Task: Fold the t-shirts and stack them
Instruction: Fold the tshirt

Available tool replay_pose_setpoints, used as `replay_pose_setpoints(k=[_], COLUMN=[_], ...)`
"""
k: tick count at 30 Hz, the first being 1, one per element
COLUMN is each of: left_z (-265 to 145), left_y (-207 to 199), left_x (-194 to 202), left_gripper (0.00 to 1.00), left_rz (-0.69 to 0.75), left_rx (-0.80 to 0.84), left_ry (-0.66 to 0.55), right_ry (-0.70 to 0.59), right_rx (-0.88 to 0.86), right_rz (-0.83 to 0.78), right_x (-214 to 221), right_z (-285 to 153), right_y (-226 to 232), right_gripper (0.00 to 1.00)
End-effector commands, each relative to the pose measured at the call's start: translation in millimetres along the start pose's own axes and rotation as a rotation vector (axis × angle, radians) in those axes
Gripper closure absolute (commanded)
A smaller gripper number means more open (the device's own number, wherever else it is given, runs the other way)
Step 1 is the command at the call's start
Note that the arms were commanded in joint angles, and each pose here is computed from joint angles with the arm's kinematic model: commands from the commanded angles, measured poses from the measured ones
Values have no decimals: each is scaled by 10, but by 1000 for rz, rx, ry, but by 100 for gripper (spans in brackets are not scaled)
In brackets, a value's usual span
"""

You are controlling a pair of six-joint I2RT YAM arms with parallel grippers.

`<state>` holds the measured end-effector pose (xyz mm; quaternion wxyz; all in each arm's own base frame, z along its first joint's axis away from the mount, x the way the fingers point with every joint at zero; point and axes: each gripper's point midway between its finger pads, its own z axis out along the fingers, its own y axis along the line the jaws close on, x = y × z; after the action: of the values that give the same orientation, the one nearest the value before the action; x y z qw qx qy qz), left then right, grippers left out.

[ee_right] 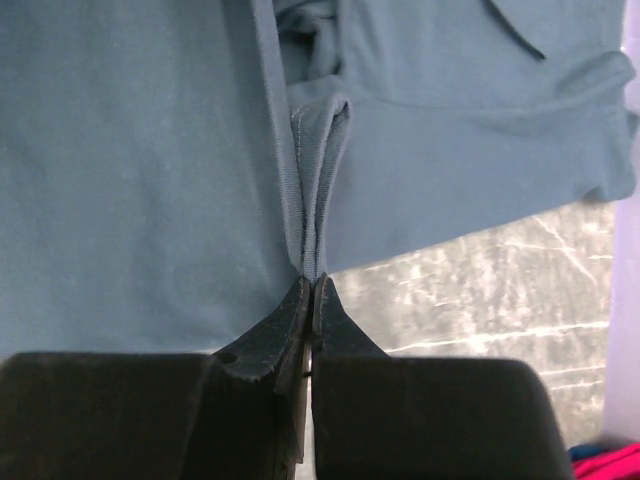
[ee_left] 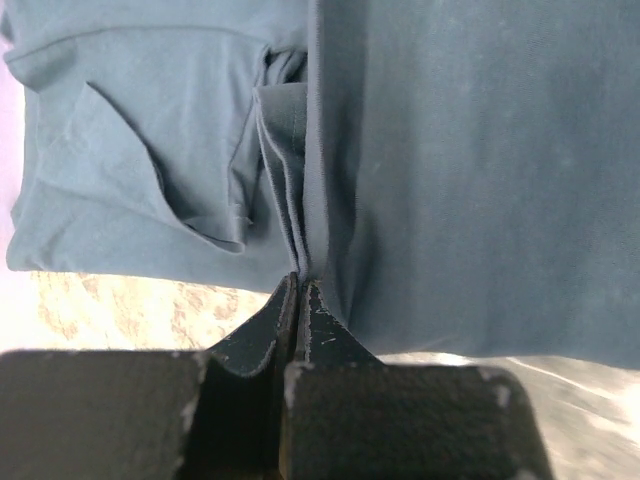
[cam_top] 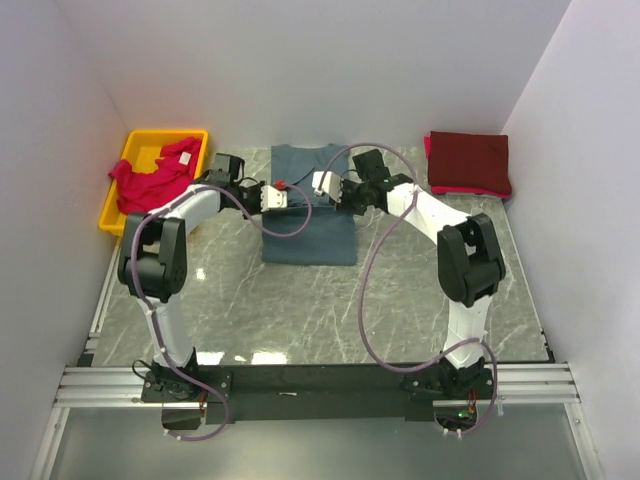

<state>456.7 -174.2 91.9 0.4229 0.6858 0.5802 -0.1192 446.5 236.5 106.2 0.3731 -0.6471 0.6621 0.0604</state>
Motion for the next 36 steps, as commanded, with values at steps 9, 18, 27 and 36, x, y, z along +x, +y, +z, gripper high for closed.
replay_pose_setpoints(k=[9, 18, 27, 36], left_z=[81, -374, -464, -293], left_y=[483, 331, -766, -1156], left_x=[109, -91, -293, -168], left_gripper=[75, 47, 43, 40], left_rz=[42, -45, -132, -25], left_rx=[-89, -156, 7, 20], left_ry=[-6, -27, -82, -51], right_ry=[8, -14, -18, 29], right_rx=[79, 177, -20, -85], right_rz=[-15, 48, 79, 8], right_x=[-11, -177, -184, 6], right_z=[167, -407, -484, -145], right_y=[-447, -660, 572, 1070], right_gripper=[68, 28, 49, 52])
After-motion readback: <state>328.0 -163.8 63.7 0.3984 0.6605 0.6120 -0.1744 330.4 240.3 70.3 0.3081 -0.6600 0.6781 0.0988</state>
